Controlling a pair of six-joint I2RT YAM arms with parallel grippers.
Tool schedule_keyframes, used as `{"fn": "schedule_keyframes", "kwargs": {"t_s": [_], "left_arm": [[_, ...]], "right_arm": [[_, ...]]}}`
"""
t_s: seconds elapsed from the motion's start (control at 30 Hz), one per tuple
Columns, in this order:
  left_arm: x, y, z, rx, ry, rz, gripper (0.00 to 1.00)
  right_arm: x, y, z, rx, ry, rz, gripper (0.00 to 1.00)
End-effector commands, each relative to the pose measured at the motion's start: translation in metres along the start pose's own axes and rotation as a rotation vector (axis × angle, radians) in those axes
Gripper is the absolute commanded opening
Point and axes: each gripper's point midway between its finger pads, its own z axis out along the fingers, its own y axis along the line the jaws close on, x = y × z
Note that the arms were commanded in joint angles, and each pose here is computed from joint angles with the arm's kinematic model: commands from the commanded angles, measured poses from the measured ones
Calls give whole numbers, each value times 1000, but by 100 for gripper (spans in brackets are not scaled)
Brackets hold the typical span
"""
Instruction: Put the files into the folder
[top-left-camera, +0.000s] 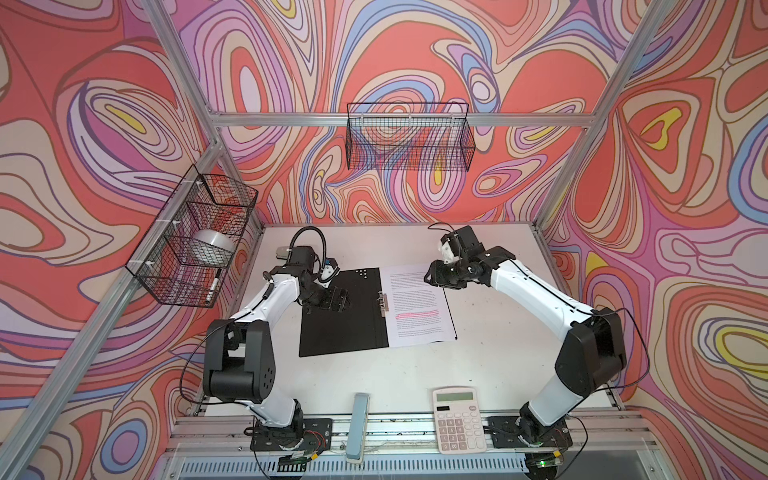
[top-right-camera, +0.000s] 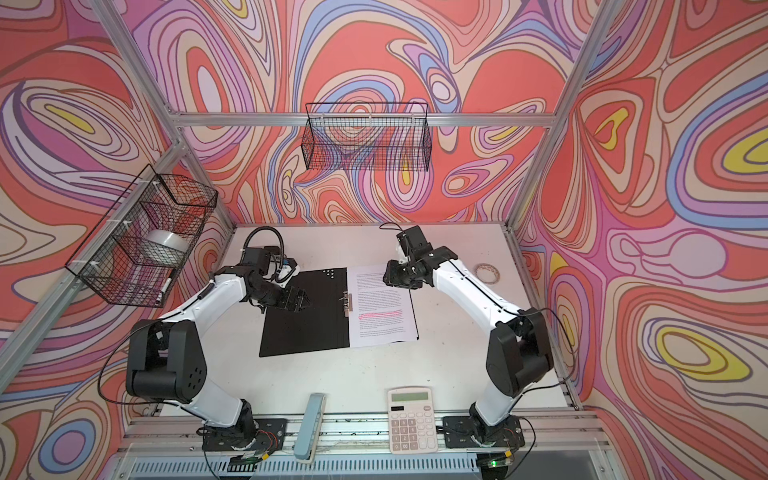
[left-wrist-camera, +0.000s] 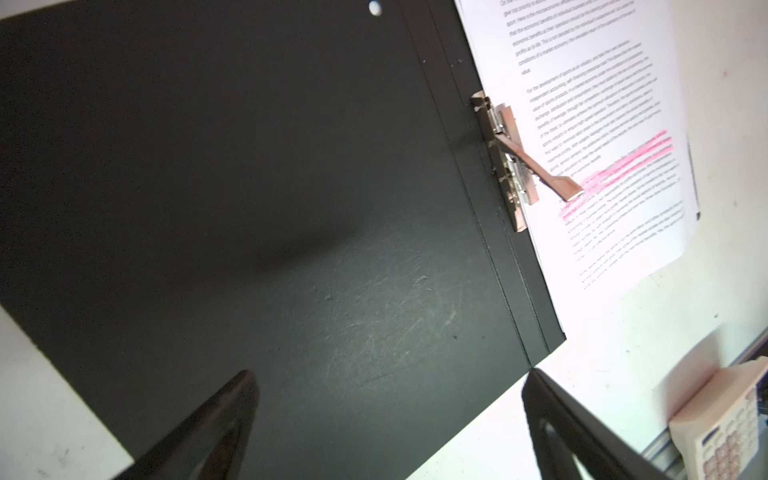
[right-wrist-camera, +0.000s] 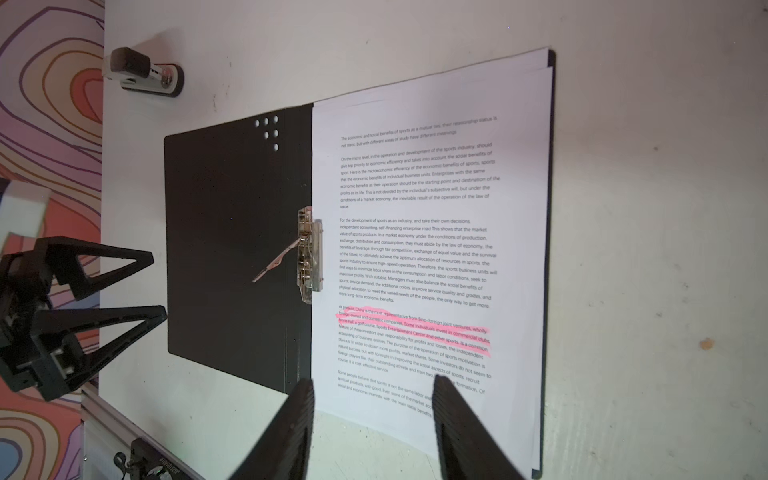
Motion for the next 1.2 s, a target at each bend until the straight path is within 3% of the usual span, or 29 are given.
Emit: {"fn": "schedule_keyframes", "kwargs": {"t_s": [0.0,0.57,0.87,1.17], "left_arm": [[2,5,-8,-58,4,42,100],[5,19,10,-134,21,96,100],[8,17,21,-93,41,90,100],[5,14,21,-77,27,81,100]], "right_arm": [[0,11,10,51,11,-50,48],[23,92,95,94,171,-264,45],[47,98,125,154,241,-319,42],[54,93,129,210,251,-341,35]]}}
